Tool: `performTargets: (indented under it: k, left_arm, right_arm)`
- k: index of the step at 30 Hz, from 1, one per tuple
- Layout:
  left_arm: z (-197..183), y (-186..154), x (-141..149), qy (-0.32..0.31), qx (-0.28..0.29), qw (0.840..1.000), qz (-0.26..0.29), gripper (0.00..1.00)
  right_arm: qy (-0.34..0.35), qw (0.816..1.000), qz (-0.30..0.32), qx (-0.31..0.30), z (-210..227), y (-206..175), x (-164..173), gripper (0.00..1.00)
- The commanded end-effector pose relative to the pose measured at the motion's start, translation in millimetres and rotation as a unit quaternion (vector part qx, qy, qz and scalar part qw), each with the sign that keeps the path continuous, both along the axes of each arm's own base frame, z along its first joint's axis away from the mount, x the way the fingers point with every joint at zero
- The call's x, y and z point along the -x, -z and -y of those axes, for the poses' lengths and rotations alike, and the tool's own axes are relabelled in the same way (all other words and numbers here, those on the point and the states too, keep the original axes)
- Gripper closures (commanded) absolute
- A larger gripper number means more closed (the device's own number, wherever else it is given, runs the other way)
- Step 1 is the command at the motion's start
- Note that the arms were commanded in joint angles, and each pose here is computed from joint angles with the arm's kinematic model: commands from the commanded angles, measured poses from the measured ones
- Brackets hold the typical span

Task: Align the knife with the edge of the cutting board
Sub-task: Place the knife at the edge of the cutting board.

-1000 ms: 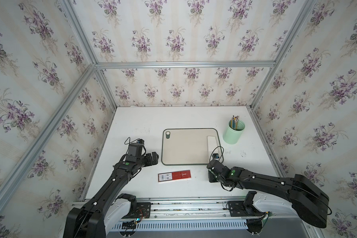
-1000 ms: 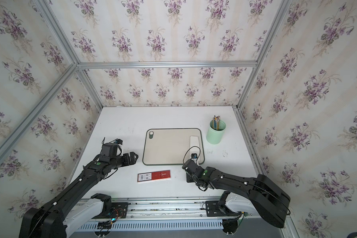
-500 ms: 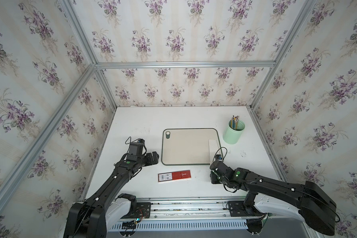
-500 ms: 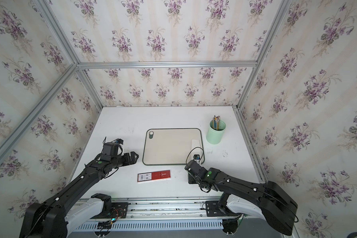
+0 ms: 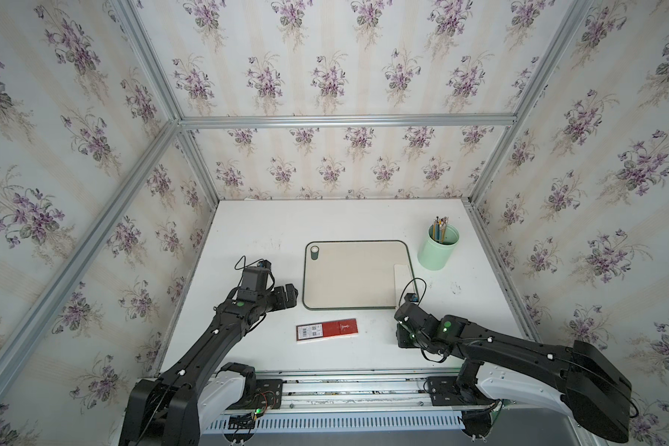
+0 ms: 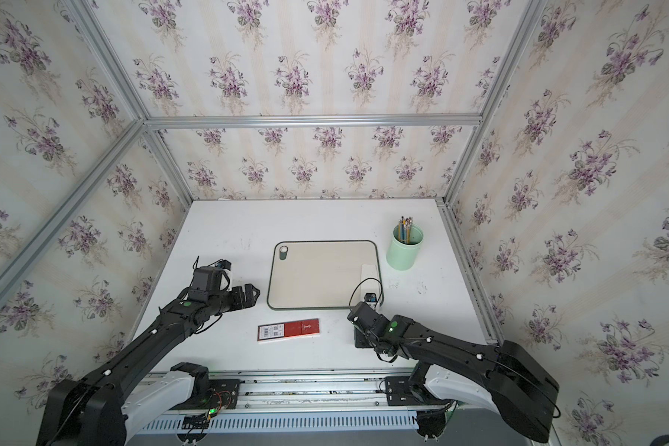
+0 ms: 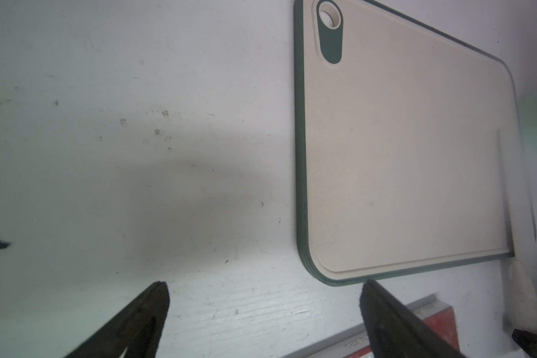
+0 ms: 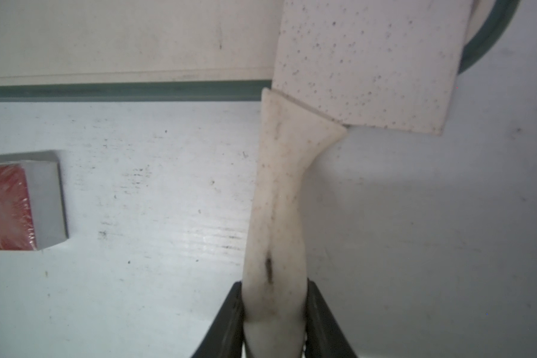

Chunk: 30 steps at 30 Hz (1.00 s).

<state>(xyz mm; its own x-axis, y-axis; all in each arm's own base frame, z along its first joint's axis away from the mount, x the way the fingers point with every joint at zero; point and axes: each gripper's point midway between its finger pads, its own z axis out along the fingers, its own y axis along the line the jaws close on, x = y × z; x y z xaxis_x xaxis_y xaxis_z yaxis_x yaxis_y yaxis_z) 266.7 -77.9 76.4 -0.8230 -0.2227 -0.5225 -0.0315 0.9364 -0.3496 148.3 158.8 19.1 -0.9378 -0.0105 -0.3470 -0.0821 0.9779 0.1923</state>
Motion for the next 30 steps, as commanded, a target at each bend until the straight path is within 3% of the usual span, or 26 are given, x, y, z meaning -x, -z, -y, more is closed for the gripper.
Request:
performTargets:
  k: [1, 30]
  left_arm:
    - [-0.1, -3.5, -3.0, 0.000, 0.000, 1.000, 0.011, 0.00]
    - [0.7, -1.6, -4.7, 0.000, 0.001, 1.000, 0.008, 0.01]
  right_arm:
    - [0.009, 1.000, -0.006, 0.008, 4.6, 1.5, 2.1, 1.00]
    - [0.016, 0.999, -0.011, 0.026, 9.9, -0.2, 7.0, 0.99]
